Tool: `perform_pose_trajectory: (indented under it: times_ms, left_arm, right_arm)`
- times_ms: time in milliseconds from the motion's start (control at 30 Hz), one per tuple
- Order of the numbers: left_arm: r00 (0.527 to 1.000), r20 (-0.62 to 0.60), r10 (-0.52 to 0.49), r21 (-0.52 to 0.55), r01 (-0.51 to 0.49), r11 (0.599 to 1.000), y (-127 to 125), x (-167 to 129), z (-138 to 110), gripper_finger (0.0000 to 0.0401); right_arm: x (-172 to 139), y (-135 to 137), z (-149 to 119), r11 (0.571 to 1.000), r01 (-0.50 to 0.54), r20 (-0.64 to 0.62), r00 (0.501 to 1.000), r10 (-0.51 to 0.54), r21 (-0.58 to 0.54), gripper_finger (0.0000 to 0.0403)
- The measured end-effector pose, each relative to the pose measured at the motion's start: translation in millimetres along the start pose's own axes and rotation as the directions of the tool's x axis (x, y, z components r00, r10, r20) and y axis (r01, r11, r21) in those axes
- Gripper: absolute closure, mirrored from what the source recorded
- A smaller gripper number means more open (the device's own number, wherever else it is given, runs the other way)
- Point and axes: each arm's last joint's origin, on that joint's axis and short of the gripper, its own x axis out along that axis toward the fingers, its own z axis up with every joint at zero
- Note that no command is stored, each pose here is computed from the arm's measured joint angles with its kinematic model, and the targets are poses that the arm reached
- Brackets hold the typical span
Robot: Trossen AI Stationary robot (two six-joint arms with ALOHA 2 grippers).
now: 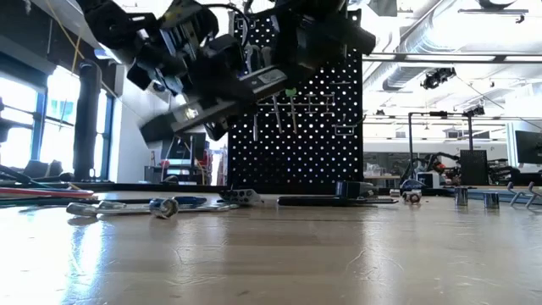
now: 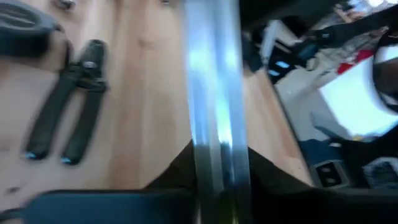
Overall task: Hang tools onto peg board
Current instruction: Put the spirit level into the black bin on the peg board
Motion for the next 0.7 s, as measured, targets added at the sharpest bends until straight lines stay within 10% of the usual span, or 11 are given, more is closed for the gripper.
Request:
perform_pose_trajectory:
  times_ms: [167,400,700]
  left_arm:
    - [1.0,0.017,0.012,0.033,-0.012,0.999,-0.1,0.2,1.0,0.0361]
    - [0.999,0.048,-0.021,0.173,0.012,0.985,-8.3,2.0,4.4,0.0361]
    - [0.99,0.135,0.04,0.31,-0.08,0.947,-15.1,5.3,9.0,0.0361]
  right_arm:
    - [-0.6,0.6,-2.0,0.998,0.007,-0.022,1.0,-0.005,0.066,0.0236]
    - [-11.8,-6.4,-15.6,0.97,0.031,-0.065,0.998,-0.016,0.242,0.0106]
    - [-73.2,-18.3,-37.5,0.89,-0.015,0.082,0.996,-0.025,0.456,0.0096]
